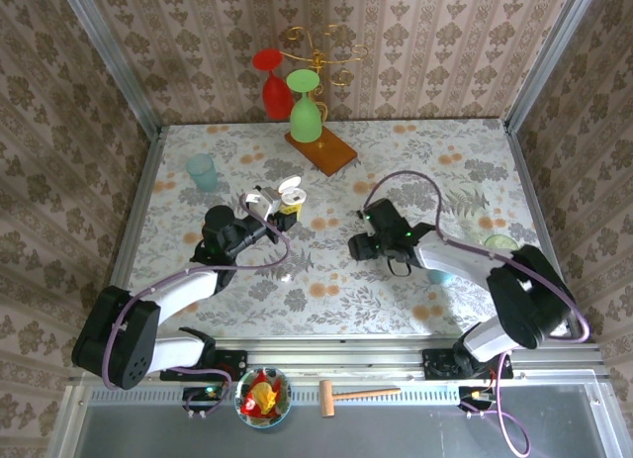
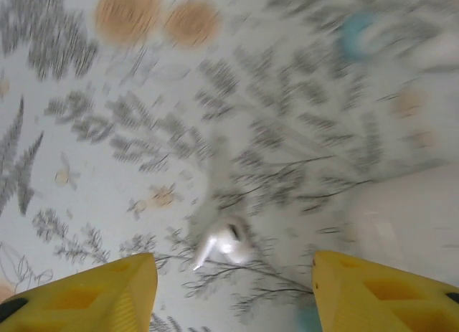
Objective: Insert wireless bluetooth earbuds into charging case
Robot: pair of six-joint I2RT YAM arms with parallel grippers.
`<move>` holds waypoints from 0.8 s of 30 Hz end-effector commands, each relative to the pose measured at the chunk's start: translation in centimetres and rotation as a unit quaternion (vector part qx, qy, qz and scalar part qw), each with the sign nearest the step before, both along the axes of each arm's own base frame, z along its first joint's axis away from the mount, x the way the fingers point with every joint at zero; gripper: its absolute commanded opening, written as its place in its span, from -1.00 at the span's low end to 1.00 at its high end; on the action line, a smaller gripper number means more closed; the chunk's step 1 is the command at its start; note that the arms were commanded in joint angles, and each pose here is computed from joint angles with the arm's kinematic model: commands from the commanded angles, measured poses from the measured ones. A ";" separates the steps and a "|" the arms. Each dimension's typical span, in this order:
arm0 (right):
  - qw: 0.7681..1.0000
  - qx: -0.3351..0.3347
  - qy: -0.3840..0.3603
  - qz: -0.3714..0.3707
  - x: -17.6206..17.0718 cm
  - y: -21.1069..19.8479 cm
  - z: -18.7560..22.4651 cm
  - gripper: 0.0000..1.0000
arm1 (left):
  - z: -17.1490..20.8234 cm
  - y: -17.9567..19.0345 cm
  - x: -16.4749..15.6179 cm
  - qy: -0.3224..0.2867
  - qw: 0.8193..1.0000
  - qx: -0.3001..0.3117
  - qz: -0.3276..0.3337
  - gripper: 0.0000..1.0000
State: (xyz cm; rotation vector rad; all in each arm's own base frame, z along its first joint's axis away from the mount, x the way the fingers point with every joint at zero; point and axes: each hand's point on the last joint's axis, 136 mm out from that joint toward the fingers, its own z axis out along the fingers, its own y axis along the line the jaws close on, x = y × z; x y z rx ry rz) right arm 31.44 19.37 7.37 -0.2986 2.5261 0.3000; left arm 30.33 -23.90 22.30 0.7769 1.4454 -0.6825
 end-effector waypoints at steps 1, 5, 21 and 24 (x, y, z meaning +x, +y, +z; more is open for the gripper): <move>0.989 -0.018 -0.005 -0.148 1.0 -6.2 1.4 0.20 | 0.5 -0.1 -0.1 -0.015 1.000 -0.008 -0.005 -0.92; 0.981 0.017 0.000 -0.192 0.5 -8.0 1.9 0.21 | 0.6 -0.2 0.0 -0.020 1.000 -0.011 -0.007 -0.92; 0.881 0.234 0.104 -0.398 -1.0 -12.9 -3.9 -0.30 | 0.3 -0.8 -0.2 -0.018 1.000 -0.014 -0.016 -0.92; 0.880 0.241 0.098 -0.397 -0.2 -12.9 -3.8 -0.36 | 0.2 -0.8 -0.2 -0.016 1.000 -0.015 -0.016 -0.92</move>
